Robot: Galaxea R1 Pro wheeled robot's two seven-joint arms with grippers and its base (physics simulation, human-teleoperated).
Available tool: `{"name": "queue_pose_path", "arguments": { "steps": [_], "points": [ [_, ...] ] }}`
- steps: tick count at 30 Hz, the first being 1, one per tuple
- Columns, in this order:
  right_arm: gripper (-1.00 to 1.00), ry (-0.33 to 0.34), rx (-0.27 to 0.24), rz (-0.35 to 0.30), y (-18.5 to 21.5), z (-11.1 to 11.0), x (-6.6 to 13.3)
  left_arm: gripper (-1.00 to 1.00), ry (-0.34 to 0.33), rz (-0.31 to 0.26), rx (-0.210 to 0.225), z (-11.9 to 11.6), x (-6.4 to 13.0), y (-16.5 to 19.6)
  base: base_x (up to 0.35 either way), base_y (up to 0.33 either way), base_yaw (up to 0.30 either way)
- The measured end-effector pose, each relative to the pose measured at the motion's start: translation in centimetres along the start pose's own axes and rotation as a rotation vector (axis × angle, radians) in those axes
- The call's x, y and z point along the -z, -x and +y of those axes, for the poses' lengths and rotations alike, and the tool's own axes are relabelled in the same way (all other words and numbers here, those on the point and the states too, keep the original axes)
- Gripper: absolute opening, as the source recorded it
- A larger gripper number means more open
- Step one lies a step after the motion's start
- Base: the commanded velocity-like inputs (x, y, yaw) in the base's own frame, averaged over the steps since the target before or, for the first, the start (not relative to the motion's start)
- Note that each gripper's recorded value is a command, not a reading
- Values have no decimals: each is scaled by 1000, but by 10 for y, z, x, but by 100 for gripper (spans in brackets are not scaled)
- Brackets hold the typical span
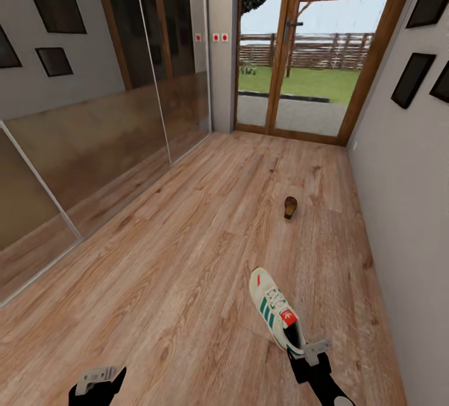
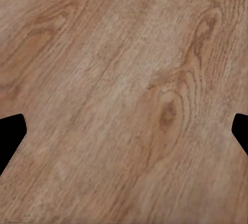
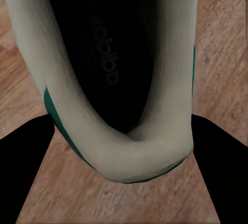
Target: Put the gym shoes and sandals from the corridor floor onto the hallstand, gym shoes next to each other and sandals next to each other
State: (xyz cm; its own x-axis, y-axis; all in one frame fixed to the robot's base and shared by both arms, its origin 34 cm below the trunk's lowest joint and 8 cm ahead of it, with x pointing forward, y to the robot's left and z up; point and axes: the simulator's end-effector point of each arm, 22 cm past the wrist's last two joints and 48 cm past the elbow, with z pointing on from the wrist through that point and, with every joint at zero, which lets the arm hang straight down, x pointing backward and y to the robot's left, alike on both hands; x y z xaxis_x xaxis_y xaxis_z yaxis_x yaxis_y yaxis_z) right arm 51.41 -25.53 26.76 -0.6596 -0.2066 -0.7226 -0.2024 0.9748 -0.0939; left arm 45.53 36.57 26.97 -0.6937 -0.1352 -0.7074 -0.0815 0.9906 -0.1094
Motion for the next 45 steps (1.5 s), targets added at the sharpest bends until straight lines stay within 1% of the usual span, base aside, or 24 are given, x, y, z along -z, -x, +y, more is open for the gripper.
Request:
{"name": "queue_pose_path", "arguments": {
  "steps": [4, 10, 11, 19, 40, 45],
  "points": [
    [-100, -3, -25, 9, 2, 1, 7, 100, 9, -3, 6, 3, 7, 6, 0, 0, 0],
    [-100, -2, -29, 10, 13, -1, 14, 100, 10, -3, 7, 1, 14, 17, 0, 0, 0],
    [-100, 1, -32, 19, 11, 1, 16, 100, 5, 0, 9, -3, 15, 17, 0, 0, -4],
    [-100, -5, -34, 13, 29, -2, 26, 100, 4, 0, 17, -7, 26, 31, 0, 0, -63],
    [-100, -11, -31, -18, 45, -5, 28, 100, -4, -31, 18, -11, 27, 46, 1, 0, -81],
    [-100, -12, -31, -26, 49, -6, 28, 100, -5, -40, 18, -12, 27, 50, 170, 0, -81]
  ]
}}
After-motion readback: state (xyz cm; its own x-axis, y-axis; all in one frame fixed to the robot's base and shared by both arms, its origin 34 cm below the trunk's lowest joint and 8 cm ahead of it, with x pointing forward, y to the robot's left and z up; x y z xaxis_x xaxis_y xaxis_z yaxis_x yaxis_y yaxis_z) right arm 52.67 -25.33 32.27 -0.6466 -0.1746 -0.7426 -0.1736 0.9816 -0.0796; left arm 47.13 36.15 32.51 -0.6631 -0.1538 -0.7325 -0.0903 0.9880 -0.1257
